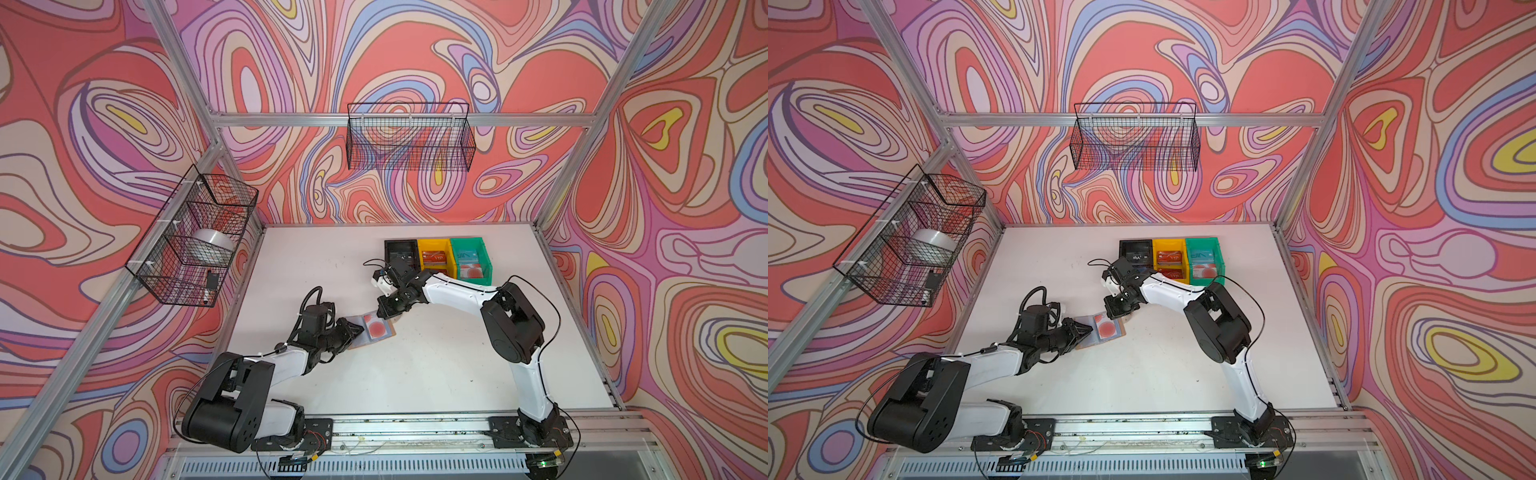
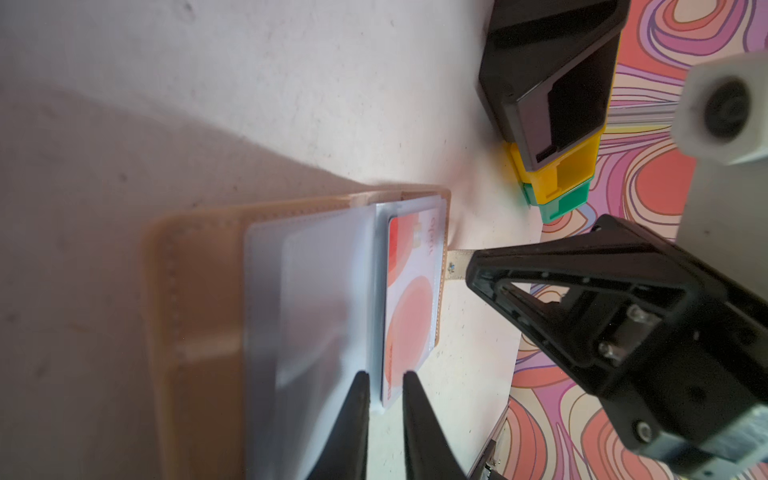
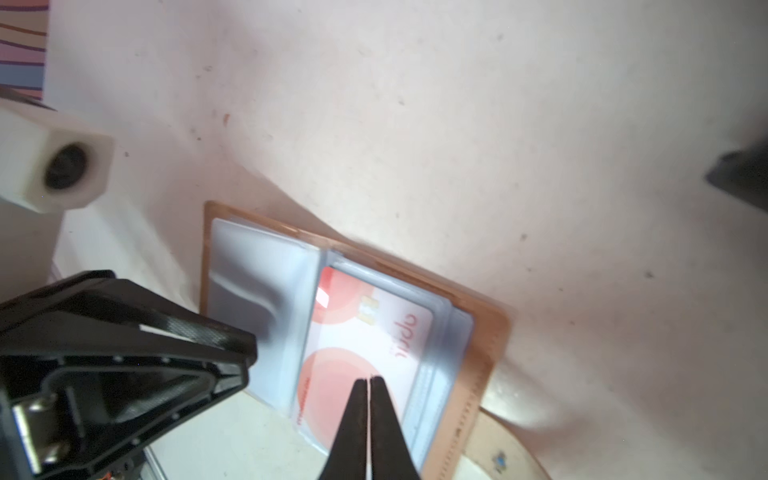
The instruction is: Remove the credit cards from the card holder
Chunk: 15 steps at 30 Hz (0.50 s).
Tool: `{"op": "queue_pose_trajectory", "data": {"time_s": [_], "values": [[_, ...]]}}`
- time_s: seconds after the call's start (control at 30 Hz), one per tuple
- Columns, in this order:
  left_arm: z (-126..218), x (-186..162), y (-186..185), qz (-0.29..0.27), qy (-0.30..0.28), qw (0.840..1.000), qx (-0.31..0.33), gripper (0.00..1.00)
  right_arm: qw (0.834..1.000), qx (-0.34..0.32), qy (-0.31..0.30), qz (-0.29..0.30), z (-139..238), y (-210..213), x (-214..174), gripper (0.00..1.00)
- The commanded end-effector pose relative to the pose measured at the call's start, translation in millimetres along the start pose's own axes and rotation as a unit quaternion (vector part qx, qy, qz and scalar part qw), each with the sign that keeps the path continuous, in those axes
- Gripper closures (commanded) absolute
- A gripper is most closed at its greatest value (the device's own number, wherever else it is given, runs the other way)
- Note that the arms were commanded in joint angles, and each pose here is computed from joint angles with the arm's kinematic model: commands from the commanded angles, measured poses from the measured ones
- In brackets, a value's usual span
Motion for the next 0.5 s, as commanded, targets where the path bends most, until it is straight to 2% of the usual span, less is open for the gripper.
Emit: {"op": "queue_pose_trajectory", "data": {"time_s": [0.0,0.47], "values": [[-3,2,-2,-0.002,-0.003,1.0,-0.017,0.81,0.999,-0.03,0.019,0.002,-9,-10,-10,0.92],[-16,2,7,0.013,0.006,0.999,-0.031,0.8,0.999,-0.023,0.041,-0.012,-26,-18,-21,0.92]]}}
Point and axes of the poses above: each gripper's point midway between its finger pads, its own z axis back along the fingers, its own y axis along the line the jaws close on, x = y × z, the point moved 7 cm from there along z, back along the fingers, and after that the axes turned 1 degree about -z, right-handed, at the moved point
